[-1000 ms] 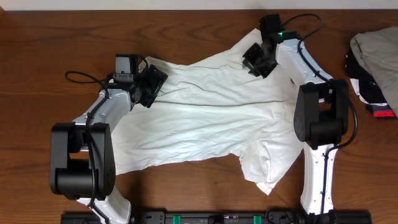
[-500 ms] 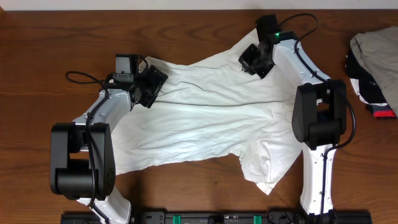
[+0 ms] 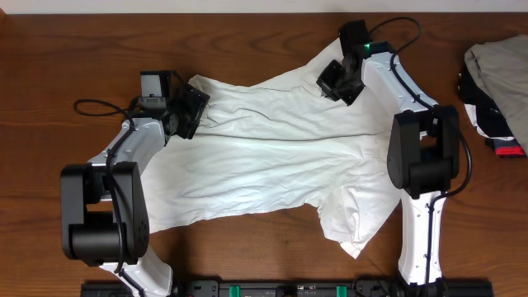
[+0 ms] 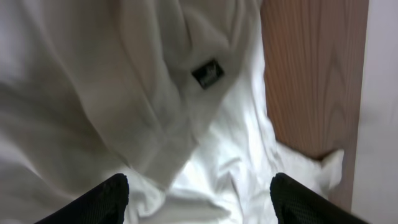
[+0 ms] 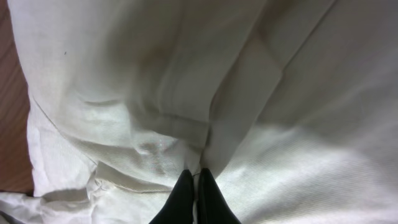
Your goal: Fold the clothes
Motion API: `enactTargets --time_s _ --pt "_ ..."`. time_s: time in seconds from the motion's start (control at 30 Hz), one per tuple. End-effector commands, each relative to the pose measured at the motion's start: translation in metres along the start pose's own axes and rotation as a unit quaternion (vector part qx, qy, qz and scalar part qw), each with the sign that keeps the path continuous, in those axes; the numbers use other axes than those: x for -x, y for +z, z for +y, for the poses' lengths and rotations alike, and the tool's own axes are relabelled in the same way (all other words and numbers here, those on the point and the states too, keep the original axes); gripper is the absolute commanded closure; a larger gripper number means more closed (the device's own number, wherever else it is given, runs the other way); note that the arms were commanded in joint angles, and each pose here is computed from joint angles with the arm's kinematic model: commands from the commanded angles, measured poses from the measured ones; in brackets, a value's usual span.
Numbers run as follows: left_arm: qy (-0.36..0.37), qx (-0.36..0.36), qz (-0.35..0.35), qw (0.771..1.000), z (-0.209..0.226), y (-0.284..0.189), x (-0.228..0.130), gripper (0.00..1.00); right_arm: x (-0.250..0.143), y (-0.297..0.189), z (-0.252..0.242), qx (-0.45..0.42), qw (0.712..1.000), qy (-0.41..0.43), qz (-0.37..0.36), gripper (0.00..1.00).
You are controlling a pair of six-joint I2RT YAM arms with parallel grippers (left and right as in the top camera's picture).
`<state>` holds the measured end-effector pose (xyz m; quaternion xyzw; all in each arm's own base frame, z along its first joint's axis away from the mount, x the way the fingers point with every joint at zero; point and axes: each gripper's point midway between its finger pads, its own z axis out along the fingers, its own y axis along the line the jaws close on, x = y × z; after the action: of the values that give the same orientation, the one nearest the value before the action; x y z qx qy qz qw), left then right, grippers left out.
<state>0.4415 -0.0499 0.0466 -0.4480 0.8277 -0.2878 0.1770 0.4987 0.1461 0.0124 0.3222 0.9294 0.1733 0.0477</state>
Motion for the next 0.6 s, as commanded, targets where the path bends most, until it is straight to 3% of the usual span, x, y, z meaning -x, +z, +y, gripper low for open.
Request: enactTargets --time_s 0.0,0.17,0.27,0.57 --pt "-0.008 -0.006 -0.034 0.999 -0.0083 -0.0087 0.0183 0.25 -0.0050 0.0011 0.0040 -0.004 1.000 -0.020 -0.002 0.99" --pt "-0.010 0.001 -0.051 0.999 -0.0047 -0.0094 0.0262 0.26 -0.0072 0.0017 0.0054 -0.004 1.000 -0.022 -0.001 0.99" --pt "-0.011 0.002 -0.052 0.999 -0.0045 -0.0093 0.0266 0.39 -0.0079 0.0019 0.0058 -0.004 1.000 -0.022 0.000 0.99" --pt "-0.023 0.004 -0.033 0.999 -0.0018 -0.0009 0.0170 0.39 -0.0097 0.0024 0.0072 -0.003 1.000 -0.024 0.000 0.99"
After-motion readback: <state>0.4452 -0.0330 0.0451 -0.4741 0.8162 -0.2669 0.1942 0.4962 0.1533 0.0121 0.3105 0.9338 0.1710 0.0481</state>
